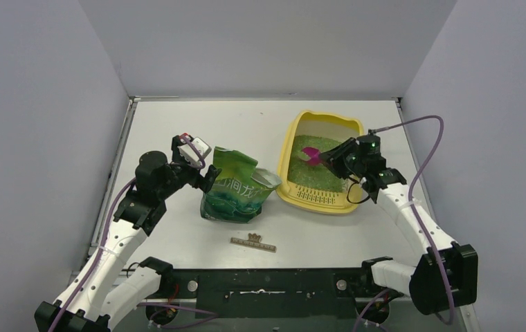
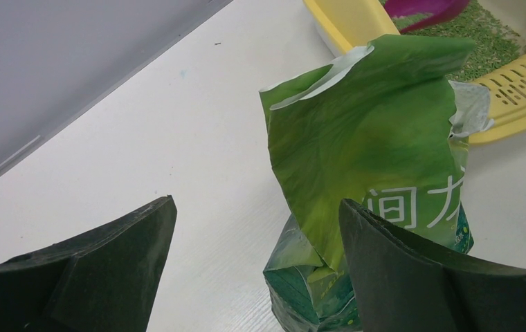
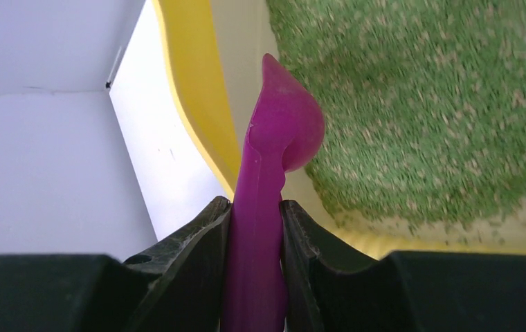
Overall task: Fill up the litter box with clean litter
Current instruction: Pour the cat litter into the litter box.
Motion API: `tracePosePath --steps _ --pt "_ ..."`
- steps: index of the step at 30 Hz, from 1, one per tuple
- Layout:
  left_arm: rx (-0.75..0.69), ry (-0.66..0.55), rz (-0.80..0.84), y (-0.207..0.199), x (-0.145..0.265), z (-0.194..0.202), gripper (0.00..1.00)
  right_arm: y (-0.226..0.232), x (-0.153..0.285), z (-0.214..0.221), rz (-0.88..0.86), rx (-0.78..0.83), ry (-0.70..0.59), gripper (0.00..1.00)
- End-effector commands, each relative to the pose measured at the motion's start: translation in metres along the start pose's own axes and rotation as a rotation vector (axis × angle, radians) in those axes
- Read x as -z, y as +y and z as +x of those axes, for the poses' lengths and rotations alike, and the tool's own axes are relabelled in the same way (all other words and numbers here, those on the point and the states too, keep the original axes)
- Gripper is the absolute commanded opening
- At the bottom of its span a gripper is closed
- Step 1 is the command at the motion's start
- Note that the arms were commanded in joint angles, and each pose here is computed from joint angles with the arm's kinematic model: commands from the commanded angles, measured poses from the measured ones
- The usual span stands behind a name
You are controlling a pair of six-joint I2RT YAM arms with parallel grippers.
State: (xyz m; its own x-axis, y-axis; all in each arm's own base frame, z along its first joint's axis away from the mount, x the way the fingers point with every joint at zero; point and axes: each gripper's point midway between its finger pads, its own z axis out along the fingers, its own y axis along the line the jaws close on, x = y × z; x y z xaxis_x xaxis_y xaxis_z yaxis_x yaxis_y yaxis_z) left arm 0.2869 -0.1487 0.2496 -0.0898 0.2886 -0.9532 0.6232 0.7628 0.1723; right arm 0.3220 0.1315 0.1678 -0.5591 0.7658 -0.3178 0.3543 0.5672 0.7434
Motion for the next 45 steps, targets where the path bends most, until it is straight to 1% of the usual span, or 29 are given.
tracePosePath --steps 1,4,8,13,16,18,20,25,27,30,33,35,41,45 --pt "-0.029 -0.053 0.000 0.001 0.001 -0.015 0.86 0.050 -0.008 -0.043 -0.107 0.114 -0.078 0.00" --pt "-0.031 -0.051 -0.003 0.002 0.001 -0.014 0.86 0.043 -0.014 -0.058 0.001 0.179 -0.104 0.00" --pt "-0.033 -0.052 -0.007 0.002 0.002 -0.015 0.86 0.038 -0.004 -0.069 0.068 0.248 -0.130 0.00" --pt "-0.037 -0.051 -0.006 0.002 0.002 -0.015 0.86 0.028 0.025 -0.081 0.151 0.354 -0.186 0.00" --pt "-0.039 -0.045 -0.018 0.005 0.003 -0.014 0.85 0.015 0.048 -0.085 0.229 0.437 -0.204 0.00" --pt "-0.039 -0.047 -0.011 0.003 0.003 -0.014 0.85 0.011 0.060 -0.084 0.250 0.474 -0.198 0.00" --pt "-0.034 -0.049 0.003 0.001 0.001 -0.014 0.85 0.013 0.068 -0.077 0.221 0.511 -0.167 0.00" --pt "-0.027 -0.052 0.041 -0.005 -0.002 -0.013 0.85 0.046 0.074 -0.034 -0.017 0.528 0.034 0.00" --pt "-0.029 -0.040 0.069 -0.010 -0.004 -0.010 0.87 0.060 0.079 -0.024 -0.087 0.520 0.081 0.00" --pt "-0.025 -0.009 0.109 -0.015 -0.007 -0.006 0.87 0.075 0.091 -0.020 -0.143 0.508 0.101 0.00" --pt "-0.023 -0.002 0.127 -0.018 -0.009 -0.006 0.88 0.094 0.108 -0.018 -0.211 0.525 0.111 0.00" --pt "-0.022 0.001 0.132 -0.019 -0.010 -0.005 0.88 0.102 0.117 -0.012 -0.254 0.537 0.141 0.00" --pt "-0.020 0.006 0.134 -0.019 -0.012 -0.004 0.83 0.118 0.130 0.008 -0.362 0.548 0.270 0.00" --pt "-0.020 0.008 0.138 -0.020 -0.012 -0.003 0.77 0.124 0.132 0.014 -0.396 0.531 0.310 0.00"
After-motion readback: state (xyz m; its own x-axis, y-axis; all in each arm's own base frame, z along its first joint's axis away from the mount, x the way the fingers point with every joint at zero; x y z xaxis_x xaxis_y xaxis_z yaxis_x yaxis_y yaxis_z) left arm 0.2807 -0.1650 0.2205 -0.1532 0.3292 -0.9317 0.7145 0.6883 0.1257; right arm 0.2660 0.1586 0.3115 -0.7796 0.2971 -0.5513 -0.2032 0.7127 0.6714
